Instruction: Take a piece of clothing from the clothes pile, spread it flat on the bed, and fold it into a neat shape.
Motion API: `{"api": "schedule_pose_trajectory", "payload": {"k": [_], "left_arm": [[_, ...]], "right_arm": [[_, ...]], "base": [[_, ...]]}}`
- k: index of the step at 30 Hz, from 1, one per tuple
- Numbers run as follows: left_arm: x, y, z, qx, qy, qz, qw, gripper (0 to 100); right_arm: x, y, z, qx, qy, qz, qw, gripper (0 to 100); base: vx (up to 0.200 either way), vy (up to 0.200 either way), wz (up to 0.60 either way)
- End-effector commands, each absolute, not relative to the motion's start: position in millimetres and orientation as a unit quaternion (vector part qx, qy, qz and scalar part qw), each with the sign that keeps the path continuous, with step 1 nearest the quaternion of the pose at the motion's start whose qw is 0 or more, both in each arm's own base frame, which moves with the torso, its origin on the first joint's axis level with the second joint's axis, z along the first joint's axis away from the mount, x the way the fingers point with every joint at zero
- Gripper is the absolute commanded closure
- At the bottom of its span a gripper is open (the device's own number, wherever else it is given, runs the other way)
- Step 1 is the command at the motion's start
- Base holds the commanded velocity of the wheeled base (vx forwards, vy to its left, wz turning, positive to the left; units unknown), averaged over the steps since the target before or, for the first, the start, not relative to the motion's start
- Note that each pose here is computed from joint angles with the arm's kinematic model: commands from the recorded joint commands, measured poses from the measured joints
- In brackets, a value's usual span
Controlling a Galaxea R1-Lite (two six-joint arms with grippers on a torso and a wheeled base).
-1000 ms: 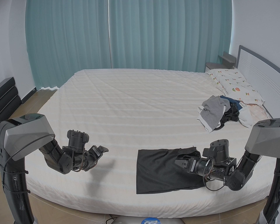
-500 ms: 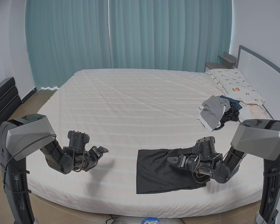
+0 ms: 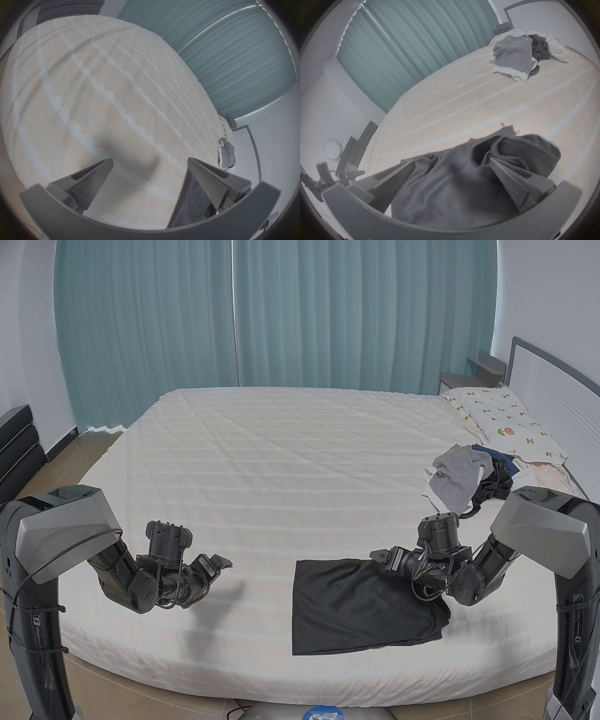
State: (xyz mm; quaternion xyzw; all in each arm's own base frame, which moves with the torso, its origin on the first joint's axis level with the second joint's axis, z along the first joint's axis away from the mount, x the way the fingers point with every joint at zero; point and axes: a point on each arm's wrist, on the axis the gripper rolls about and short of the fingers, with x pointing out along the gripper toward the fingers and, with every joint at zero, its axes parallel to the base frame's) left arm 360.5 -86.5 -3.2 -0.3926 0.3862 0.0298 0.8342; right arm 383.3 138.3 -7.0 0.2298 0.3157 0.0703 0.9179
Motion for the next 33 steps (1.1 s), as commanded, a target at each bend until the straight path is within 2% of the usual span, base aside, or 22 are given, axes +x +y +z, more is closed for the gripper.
{"api": "schedule_pose_trajectory", "payload": {"k": [1,16,24,33], "left_arm": [[361,-87,-4,-0.393,0.387,0.03,0.834,0],[361,-87,-5,-0.392,0.388,0.031,0.834,0],[360,-87,-6,-0.392,0.39,0.03,0.833,0],[360,-88,-8,-0.39,0.392,0.031,0.832,0]], "right_arm": [[396,124,-11,0.237,0.303,0.044,0.922,0],[402,72,-3,0.262,0.28,-0.007,0.924,0],[406,75,-10,0.287,0.291,0.028,0.912,0],[417,78,-20,0.284,0.291,0.03,0.913,0]], "base": [[0.0,0.0,0.0],[0.0,0.0,0.0],[0.0,0.0,0.0],[0.0,0.0,0.0]]}}
